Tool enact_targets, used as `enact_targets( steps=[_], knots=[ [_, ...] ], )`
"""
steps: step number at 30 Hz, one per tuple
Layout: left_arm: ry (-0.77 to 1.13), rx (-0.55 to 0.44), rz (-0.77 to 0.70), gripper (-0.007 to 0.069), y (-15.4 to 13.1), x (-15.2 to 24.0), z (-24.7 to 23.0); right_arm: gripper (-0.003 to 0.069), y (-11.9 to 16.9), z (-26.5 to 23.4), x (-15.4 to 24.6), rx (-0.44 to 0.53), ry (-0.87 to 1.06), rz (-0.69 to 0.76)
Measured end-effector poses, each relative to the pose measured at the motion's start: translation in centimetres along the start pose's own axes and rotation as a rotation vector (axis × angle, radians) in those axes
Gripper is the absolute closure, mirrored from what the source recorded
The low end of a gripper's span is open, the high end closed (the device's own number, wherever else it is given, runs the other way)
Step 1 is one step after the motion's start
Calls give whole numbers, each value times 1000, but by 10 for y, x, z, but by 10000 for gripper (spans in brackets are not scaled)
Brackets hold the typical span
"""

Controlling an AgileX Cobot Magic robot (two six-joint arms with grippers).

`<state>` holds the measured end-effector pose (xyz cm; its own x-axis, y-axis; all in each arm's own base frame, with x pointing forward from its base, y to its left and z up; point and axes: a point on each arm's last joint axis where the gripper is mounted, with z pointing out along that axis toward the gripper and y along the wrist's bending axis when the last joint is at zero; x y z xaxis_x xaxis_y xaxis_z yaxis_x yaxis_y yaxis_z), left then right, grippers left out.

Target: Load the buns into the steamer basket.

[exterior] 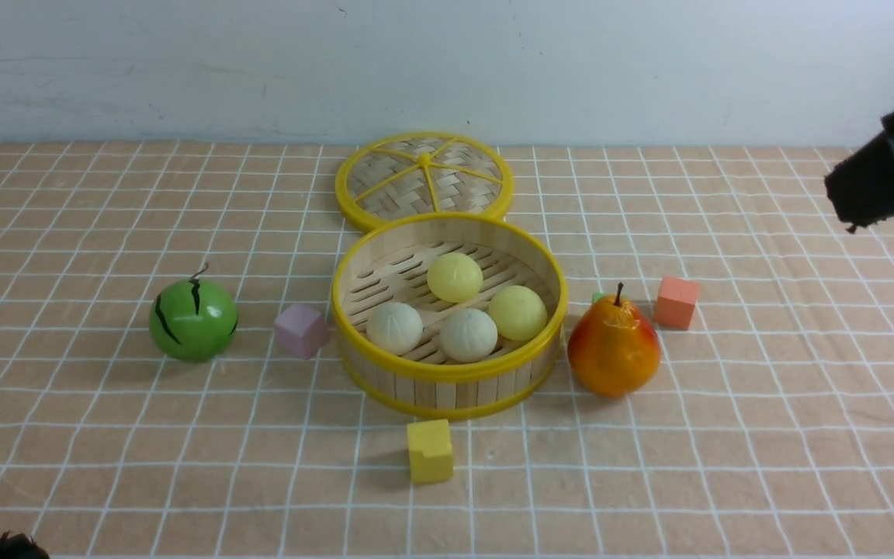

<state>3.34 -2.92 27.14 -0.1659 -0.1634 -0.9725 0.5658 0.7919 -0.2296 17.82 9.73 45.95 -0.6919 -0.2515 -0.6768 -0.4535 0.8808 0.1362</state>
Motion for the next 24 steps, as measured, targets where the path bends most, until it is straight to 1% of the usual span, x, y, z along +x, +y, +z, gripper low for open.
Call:
enact_targets(
  steps=[1, 2, 3, 4, 5, 6, 7, 10, 11, 13, 14, 15, 18, 20, 24],
  knots=[
    [0, 0, 0, 537, 0, 0, 0, 662, -4, -3, 6, 26, -4, 0],
    [0, 0, 0, 537, 0, 0, 0, 662, -11, -11, 19, 62, -24, 13],
    [0, 0, 0, 537, 0, 0, 0, 662, -12, -11, 21, 68, -32, 15],
    [0, 0, 0, 537, 0, 0, 0, 662, -20, -15, 38, 105, -76, 43],
    [0, 0, 0, 537, 0, 0, 0, 662, -25, -11, 53, 119, -94, 60],
    [0, 0, 0, 537, 0, 0, 0, 662, -25, -15, 58, 122, -118, 62],
    [0, 0, 0, 537, 0, 0, 0, 662, -32, -12, 88, 156, -204, 95],
    [0, 0, 0, 537, 0, 0, 0, 662, -42, 3, 148, 232, -403, 149],
    [0, 0, 0, 537, 0, 0, 0, 662, -46, 14, 177, 264, -462, 169],
    [0, 0, 0, 537, 0, 0, 0, 662, -51, 33, 214, 312, -563, 186],
    [0, 0, 0, 537, 0, 0, 0, 662, -52, 38, 222, 319, -564, 191],
    [0, 0, 0, 537, 0, 0, 0, 662, -55, 53, 242, 341, -592, 196],
    [0, 0, 0, 537, 0, 0, 0, 662, -62, 88, 284, 364, -606, 203],
    [0, 0, 0, 537, 0, 0, 0, 661, -63, 98, 298, 364, -586, 210],
    [1, 0, 0, 537, 0, 0, 0, 661, -63, 100, 304, 371, -561, 204]
  ],
)
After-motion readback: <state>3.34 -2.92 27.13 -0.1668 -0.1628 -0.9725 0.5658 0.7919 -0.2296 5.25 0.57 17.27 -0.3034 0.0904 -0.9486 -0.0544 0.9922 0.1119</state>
